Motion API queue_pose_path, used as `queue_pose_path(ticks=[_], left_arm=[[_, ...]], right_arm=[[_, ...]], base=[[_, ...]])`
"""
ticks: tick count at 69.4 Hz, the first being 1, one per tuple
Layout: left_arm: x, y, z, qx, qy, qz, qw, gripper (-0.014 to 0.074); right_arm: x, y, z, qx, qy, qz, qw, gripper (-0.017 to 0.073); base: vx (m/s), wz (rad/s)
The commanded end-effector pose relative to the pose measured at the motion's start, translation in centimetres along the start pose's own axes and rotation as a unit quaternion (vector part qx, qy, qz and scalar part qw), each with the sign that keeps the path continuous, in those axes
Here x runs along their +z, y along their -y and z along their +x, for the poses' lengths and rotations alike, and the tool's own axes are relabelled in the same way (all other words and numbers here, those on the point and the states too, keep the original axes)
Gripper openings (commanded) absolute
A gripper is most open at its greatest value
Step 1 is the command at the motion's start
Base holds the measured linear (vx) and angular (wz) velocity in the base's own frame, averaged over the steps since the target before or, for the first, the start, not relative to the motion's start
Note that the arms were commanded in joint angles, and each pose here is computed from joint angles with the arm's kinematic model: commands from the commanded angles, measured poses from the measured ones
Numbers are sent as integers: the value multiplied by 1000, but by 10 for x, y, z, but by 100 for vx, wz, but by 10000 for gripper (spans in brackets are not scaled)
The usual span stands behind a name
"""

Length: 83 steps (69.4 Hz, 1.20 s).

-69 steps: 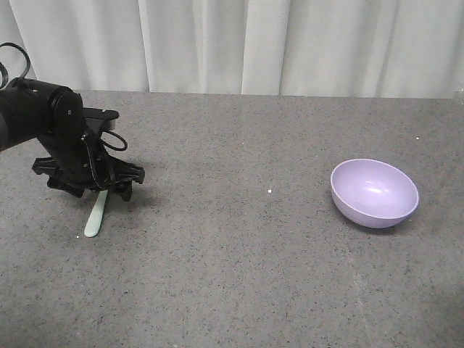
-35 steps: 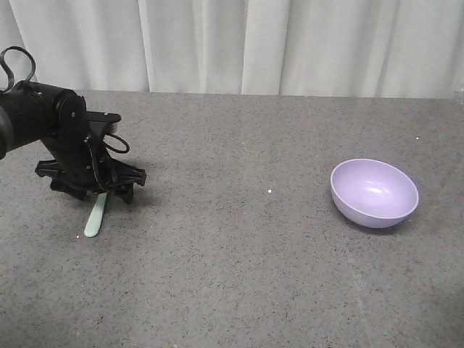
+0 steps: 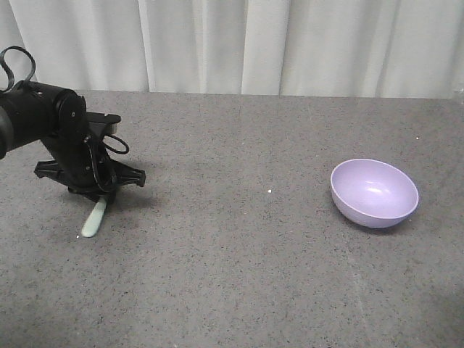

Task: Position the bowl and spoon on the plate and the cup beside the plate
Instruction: 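Close the left gripper on the spoon handle and lift it, then lower the right gripper into the lilac bowl at its rim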

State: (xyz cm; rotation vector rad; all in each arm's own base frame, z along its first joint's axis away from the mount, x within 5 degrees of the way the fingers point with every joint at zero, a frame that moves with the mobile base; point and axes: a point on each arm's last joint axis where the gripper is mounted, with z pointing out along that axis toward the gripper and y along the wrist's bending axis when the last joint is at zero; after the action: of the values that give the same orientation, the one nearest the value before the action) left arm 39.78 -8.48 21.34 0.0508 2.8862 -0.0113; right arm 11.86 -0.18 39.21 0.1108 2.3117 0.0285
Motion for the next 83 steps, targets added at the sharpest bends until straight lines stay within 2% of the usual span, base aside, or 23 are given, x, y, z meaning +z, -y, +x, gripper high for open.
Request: queue_pose_path(ticks=[1, 15, 25, 45, 65, 83], left_arm=[[-21, 2, -4, 1, 28, 3, 1000, -9], [-24, 0, -4, 7, 30, -7, 1000, -8], [-43, -2, -2, 5, 45, -4, 999, -8], [-135, -10, 18, -1, 137, 12, 990, -8], [-237, -24, 70, -9, 240, 30, 970, -8], [-280, -34, 109, -10, 277, 35, 960, -8]], right_arm=[[-6, 0, -12, -4, 41, 1, 999, 580], [-6, 0, -12, -4, 41, 1, 999, 580], [-6, 0, -12, -4, 41, 1, 999, 580], [-6, 0, -12, -4, 41, 1, 999, 580], [-6, 0, -12, -4, 41, 1, 999, 580], [-6, 0, -12, -4, 41, 1, 999, 580]], base=[[0, 0], [0, 0], [0, 0], [0, 0], [0, 0], [0, 0]])
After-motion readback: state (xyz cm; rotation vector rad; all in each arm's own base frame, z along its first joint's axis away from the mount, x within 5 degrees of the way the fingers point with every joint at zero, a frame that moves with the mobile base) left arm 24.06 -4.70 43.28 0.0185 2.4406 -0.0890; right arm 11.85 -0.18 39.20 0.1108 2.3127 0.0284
